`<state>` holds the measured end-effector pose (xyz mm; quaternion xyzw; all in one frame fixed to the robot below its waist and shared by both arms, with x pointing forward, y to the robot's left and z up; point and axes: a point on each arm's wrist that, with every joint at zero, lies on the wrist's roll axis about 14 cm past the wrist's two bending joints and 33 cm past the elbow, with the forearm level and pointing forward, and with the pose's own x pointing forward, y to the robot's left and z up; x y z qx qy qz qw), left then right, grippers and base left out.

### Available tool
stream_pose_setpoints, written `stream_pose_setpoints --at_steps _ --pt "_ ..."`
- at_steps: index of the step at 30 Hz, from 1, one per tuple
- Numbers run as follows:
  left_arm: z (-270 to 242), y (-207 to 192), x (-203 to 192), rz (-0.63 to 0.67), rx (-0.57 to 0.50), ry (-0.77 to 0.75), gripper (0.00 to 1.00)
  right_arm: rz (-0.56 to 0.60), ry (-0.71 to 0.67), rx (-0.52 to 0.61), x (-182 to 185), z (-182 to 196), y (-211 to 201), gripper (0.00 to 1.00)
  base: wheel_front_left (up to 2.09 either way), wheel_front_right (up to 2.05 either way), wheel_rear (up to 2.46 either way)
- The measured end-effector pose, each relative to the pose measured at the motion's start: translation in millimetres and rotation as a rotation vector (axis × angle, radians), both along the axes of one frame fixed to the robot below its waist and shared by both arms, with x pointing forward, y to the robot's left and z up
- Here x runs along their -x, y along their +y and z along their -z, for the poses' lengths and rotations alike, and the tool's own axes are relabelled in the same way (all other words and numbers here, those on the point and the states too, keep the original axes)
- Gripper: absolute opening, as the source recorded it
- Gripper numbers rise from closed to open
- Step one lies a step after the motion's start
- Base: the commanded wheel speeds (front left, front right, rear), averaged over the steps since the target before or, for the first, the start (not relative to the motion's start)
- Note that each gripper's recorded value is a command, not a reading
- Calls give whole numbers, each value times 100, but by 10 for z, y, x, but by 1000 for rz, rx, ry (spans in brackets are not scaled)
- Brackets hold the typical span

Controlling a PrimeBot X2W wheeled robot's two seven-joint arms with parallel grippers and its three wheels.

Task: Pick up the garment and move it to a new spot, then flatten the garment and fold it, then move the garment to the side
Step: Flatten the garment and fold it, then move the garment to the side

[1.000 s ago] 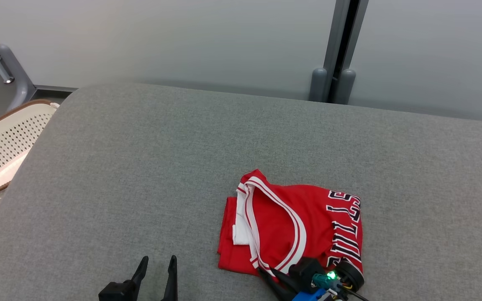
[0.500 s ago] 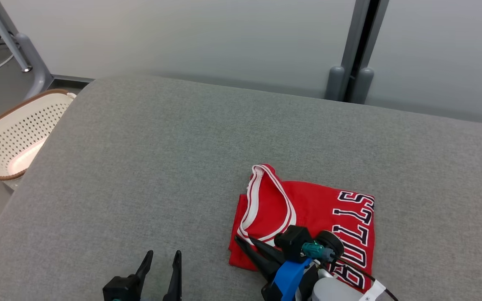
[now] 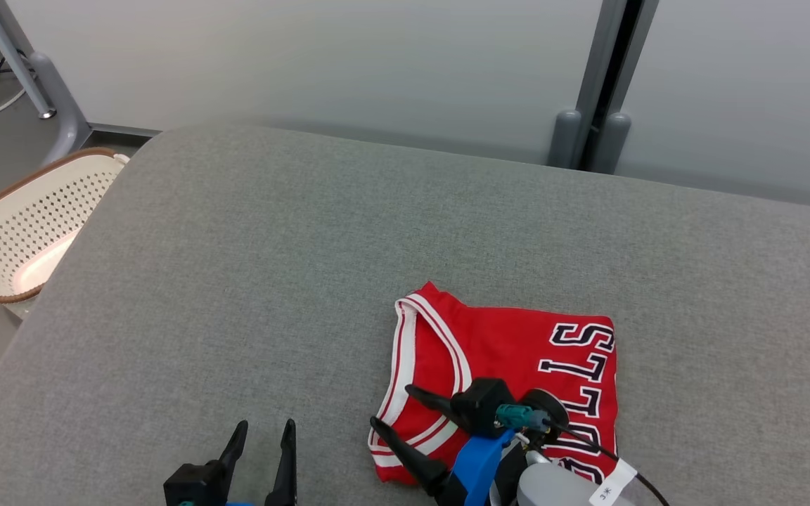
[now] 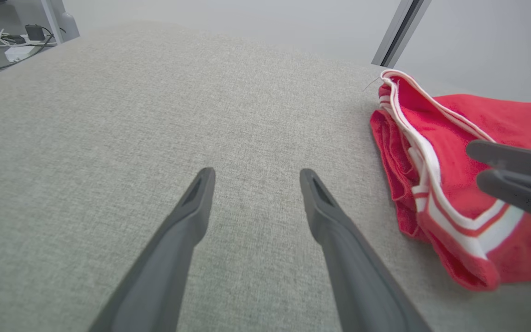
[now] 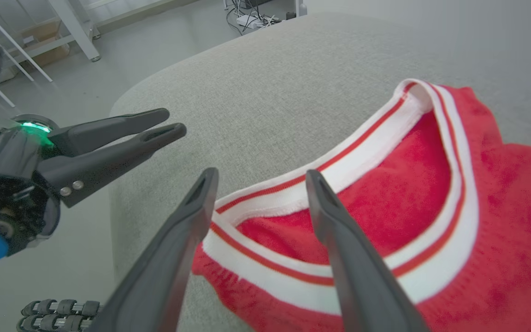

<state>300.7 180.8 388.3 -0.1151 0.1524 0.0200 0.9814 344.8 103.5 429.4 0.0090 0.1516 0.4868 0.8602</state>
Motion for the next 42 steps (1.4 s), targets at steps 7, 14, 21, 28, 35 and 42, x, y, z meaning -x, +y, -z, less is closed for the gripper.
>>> stream_pose_setpoints --at_steps 7,14,21,28,35,42 --pt "-108 -96 -147 40 -6 -41 100 236 -138 -115 -582 -543 -429 100 0 0 0" --pt "-269 -212 -315 93 -40 -99 100 575 -184 -103 -691 -483 -1464 100 0 0 0" --pt "-362 -343 -418 146 -61 -133 100 820 -156 -45 -469 -241 -2296 100 0 0 0" --pt "-356 -457 -426 185 -74 -134 100 966 -84 -14 -173 16 -2755 100 0 0 0" --pt "-313 -528 -403 205 -69 -121 100 967 -41 -4 -76 143 -2743 100 0 0 0" --pt "-254 -491 -338 191 -55 -99 100 826 18 -11 -190 240 -2271 100 0 0 0"
